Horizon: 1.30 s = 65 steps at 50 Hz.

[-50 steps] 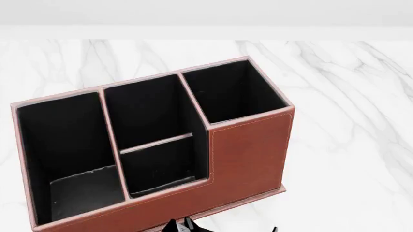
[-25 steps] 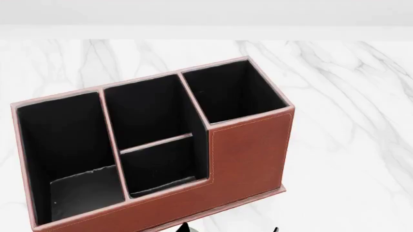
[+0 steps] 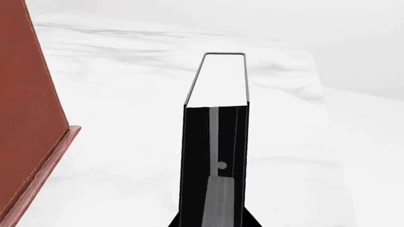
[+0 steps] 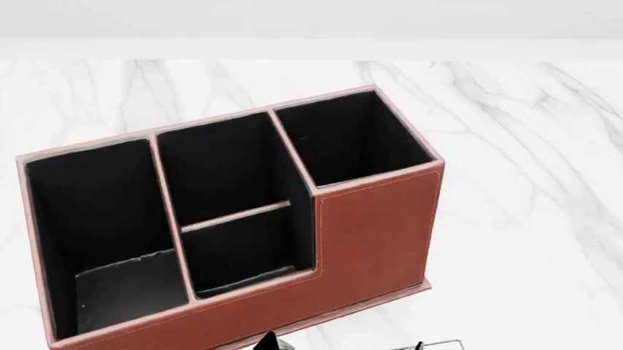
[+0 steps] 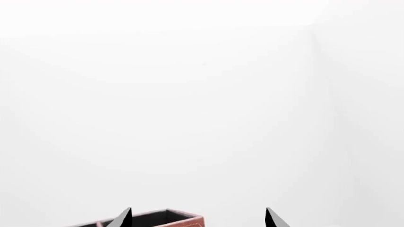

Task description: Pick up the book and place it in the back compartment of the caddy.

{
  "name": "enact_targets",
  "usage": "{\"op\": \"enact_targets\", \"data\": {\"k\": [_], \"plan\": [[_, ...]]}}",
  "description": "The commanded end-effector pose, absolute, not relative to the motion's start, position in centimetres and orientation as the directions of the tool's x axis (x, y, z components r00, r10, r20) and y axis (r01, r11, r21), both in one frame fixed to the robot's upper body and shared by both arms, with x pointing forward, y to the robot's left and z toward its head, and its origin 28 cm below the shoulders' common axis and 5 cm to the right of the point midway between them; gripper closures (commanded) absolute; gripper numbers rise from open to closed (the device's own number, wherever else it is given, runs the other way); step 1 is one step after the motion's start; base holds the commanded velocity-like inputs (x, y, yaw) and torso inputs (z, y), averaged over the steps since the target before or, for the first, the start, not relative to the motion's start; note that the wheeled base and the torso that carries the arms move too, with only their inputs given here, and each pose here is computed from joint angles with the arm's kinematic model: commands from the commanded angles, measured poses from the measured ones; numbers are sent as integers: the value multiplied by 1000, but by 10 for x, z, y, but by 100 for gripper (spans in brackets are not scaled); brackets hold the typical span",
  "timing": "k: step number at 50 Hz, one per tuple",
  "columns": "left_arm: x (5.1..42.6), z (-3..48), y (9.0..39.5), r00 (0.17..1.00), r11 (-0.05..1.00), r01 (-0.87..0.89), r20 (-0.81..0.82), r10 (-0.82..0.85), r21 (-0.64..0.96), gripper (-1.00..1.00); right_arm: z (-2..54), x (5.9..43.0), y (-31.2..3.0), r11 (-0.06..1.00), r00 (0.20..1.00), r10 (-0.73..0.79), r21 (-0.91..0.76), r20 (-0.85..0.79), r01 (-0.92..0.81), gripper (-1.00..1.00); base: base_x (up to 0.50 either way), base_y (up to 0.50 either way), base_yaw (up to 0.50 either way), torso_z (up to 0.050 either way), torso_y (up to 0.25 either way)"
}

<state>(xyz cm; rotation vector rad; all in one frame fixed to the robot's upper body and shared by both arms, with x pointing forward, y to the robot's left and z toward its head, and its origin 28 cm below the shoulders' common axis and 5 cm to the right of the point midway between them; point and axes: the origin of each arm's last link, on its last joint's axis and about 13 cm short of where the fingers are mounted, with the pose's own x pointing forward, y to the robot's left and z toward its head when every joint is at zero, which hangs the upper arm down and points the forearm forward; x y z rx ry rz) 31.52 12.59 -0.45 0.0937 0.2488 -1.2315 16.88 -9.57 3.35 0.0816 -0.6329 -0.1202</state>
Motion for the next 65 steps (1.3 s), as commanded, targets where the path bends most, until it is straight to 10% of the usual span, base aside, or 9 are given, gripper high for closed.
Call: {"op": "enact_targets", "data": {"k": [1,65], "plan": [[320,6,143,386,406,912,-212,-898,-59,100,34,169,-97,989,797,-142,115,587,92,-100,0,0,0,0,0],[308,140,229,630,616,775,-105,-769,137,100,33,168,-94,991,799,-135,100,586,94,-100,0,0,0,0,1]]}}
